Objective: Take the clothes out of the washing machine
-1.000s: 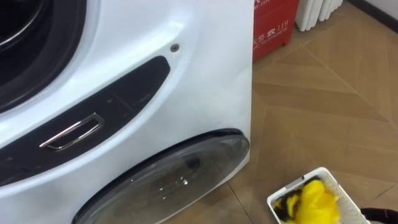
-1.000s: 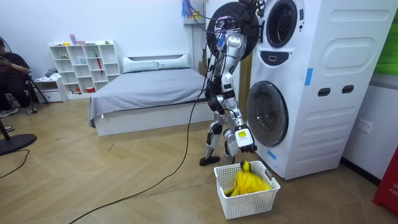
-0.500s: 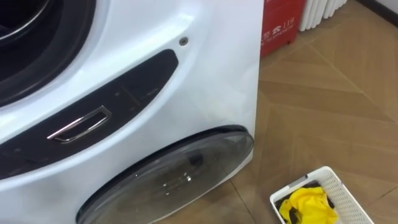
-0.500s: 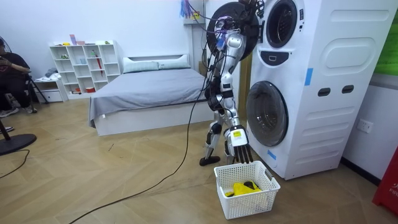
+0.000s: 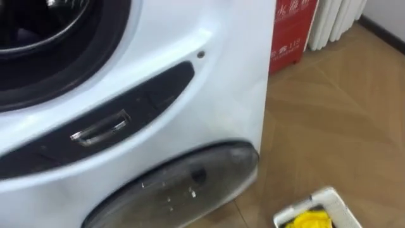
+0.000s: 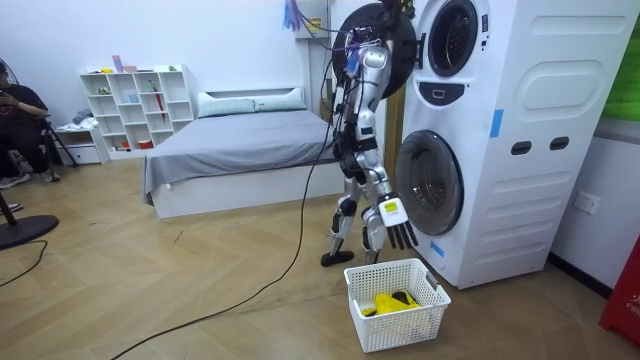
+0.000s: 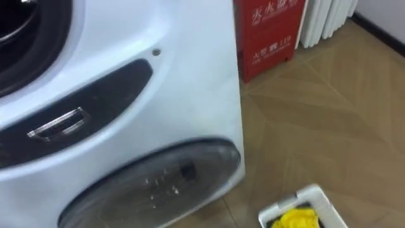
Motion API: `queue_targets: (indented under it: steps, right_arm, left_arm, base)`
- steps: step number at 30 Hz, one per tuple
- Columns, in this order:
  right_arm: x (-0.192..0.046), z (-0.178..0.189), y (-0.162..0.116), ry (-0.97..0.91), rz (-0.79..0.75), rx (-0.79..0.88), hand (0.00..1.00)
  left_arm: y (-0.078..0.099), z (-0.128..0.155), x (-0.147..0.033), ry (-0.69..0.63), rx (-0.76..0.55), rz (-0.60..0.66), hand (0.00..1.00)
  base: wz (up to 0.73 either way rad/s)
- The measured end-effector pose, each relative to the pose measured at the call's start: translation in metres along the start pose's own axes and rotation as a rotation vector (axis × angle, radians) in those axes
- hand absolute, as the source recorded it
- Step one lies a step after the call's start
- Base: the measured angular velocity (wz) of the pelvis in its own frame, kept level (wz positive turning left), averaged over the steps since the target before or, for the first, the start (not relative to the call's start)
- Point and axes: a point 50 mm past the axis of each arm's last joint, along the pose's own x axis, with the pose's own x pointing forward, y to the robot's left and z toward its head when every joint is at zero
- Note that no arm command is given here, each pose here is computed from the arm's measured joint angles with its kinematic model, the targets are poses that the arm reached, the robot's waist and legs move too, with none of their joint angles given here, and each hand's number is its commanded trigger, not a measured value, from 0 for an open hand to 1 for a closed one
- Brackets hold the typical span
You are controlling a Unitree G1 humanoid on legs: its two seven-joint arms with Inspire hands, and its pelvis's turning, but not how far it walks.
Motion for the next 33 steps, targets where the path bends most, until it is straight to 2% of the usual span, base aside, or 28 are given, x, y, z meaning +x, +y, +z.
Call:
queue_targets:
  steps: [4,7,9,12,21,25,33]
  right_arm:
    - [-0.007,-0.008,0.022,0.031,0.094,0.041,0.0]
    - [-0.016,-0.015,0.044,0.039,0.207,-0.01,0.0]
    - [-0.018,-0.016,0.05,0.038,0.247,-0.015,0.0]
    - [-0.02,-0.015,0.059,0.038,0.3,-0.047,0.0]
    - [-0.03,-0.038,0.064,0.145,0.385,-0.034,0.0]
    - [-0.037,-0.053,0.064,0.192,0.411,-0.033,0.0]
    - [-0.04,-0.055,0.066,0.193,0.465,-0.052,0.0]
  left_arm:
    - [-0.003,0.002,0.0,-0.019,0.05,-0.006,0.0]
    - [-0.011,-0.001,0.0,-0.016,0.137,-0.016,0.0]
    - [-0.015,-0.003,0.0,-0.014,0.147,-0.021,0.0]
    - [-0.014,-0.002,0.0,-0.015,0.138,-0.004,0.0]
    - [-0.001,-0.007,-0.001,0.003,0.201,0.045,0.0]
    - [0.002,-0.01,-0.002,0.009,0.187,0.06,0.0]
    - [0.012,-0.024,-0.007,0.042,0.108,0.103,0.0]
  base:
    - [0.43]
    - [0.4]
    - [0.19]
    - [0.19]
    - [0.17]
    - [0.09]
    - [0.08]
